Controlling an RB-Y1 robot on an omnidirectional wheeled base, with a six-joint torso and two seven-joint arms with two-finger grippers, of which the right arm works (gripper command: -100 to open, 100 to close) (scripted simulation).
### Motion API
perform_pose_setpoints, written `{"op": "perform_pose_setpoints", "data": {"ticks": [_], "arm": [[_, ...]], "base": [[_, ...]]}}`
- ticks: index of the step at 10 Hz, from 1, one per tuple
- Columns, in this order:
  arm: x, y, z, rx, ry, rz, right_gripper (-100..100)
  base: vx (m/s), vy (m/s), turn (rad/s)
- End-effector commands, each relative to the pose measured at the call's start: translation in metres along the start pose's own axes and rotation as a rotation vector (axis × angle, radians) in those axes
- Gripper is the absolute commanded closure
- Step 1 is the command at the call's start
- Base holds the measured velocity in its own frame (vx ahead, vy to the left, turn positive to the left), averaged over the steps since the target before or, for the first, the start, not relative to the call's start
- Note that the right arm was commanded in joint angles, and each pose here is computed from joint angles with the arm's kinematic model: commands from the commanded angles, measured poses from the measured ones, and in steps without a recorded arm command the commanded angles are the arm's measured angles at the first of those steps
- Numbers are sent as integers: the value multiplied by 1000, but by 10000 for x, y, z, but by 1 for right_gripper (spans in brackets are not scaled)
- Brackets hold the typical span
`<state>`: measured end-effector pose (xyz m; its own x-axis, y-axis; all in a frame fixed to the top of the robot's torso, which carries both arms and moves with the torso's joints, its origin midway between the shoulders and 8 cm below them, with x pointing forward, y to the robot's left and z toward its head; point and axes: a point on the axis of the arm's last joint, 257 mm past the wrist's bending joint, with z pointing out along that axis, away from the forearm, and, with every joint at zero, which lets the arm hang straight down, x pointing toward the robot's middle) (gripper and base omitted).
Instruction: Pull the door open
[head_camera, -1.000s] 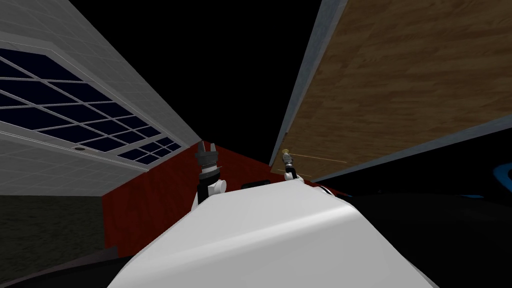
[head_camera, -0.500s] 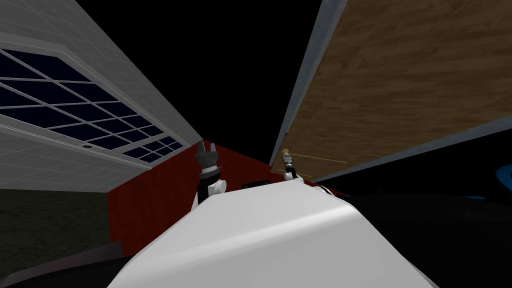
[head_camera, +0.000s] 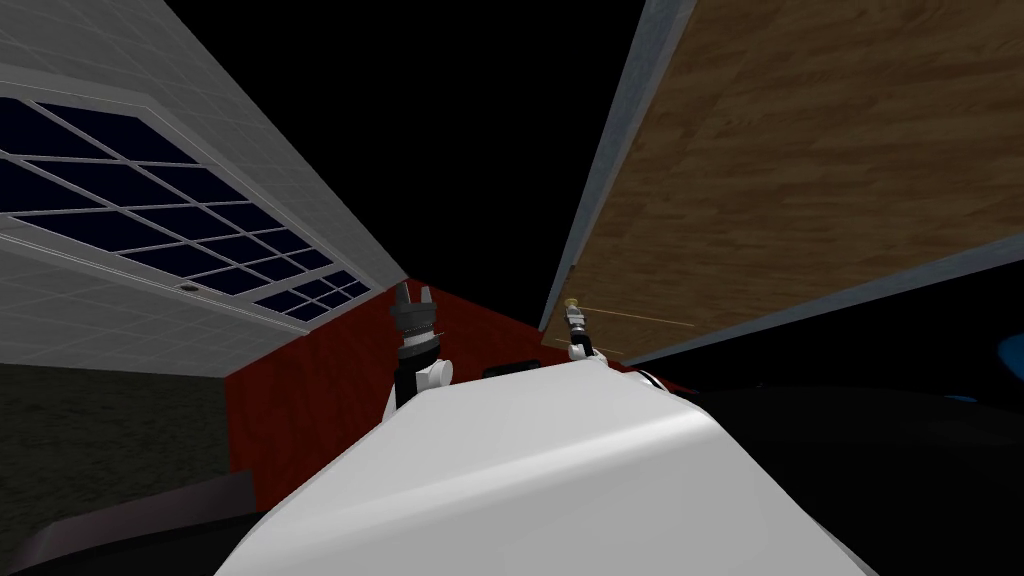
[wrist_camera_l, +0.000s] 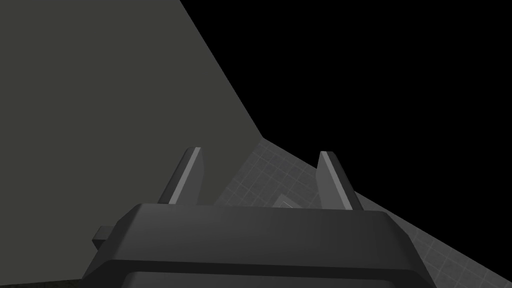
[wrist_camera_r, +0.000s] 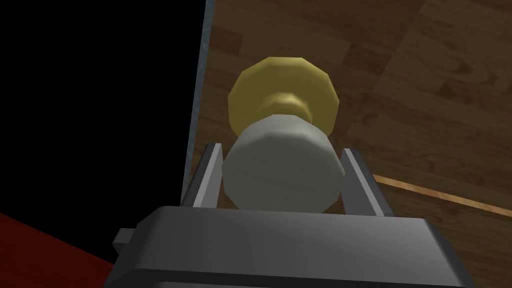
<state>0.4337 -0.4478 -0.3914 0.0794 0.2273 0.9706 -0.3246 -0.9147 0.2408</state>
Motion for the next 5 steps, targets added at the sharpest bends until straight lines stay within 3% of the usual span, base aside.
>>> {"op": "perform_pose_setpoints", "data": {"ticks": [1,5], "arm": [[-3,-1,-3,-2,-1,33,100],[-4,3,6,-6,-2,134,100]], "base": [[-22,-8,16],[-24,-5,24]]}}
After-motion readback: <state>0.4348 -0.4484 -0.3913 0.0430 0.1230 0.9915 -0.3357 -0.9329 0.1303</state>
